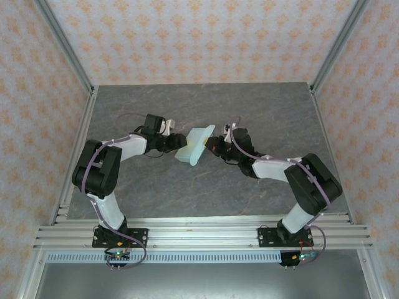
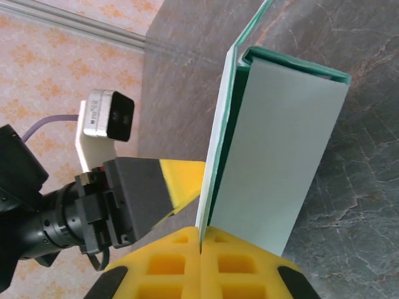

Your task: Fold the paper box

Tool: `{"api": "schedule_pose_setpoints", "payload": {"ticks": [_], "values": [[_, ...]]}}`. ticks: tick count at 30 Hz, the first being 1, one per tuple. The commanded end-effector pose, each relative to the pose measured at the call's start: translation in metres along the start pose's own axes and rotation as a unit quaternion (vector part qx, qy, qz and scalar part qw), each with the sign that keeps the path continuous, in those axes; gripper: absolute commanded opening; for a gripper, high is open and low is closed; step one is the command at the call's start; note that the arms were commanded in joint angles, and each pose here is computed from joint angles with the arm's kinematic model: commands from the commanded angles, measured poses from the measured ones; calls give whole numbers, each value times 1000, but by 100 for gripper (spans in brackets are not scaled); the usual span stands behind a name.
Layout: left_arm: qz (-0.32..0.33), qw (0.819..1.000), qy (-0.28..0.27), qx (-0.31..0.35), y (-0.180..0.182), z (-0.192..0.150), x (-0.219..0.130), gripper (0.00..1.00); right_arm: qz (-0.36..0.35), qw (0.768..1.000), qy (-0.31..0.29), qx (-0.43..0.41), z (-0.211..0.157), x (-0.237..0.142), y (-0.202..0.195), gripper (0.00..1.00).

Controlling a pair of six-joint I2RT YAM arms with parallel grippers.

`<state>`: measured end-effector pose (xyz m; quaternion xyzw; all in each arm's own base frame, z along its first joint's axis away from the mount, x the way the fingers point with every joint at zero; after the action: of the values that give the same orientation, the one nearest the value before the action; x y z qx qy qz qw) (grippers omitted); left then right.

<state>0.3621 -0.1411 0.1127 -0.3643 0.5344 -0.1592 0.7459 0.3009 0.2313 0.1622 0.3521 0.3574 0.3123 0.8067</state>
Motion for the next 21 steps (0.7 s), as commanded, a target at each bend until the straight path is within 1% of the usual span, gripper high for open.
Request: {"api": "schedule_pose_setpoints", "payload": {"ticks": [1,5,10,13,15,18,21], "values": [[-5,999,47,5,-4,-21,18,54,6,1000,-18,-24,8,-9,14,0],[-6,998,59,18,-13,-26,28,55,-19,1000,-23,-8,9,-14,12,0],[-7,997,69,33,-21,-28,36,56,-72,997,-25,21,8,-16,3,0],[2,997,62,41,-24,-26,35,58,-105,994,-32,23,8,-19,-1,0],[20,998,43,47,-24,-23,31,60,-119,992,-32,21,8,-19,-1,0],[69,996,-13,57,-22,-15,16,64,-137,990,-27,16,6,-16,-1,0],[113,986,-100,63,-22,-10,-12,69,-147,989,-27,14,6,-14,-2,0]]}}
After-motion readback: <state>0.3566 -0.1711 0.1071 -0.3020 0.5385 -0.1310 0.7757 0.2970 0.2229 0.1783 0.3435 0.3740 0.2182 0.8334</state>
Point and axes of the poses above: each hand's point on the last joint's axis, 136 mm out from that joint toward the fingers, its own x axis out along the fingers, its own y axis along the line the jaws close on, z = x × y, the point moved 8 cm from there along -x, back along the fingers, and after that the axes turned 12 degrees about -x, right-handed, at the moved point
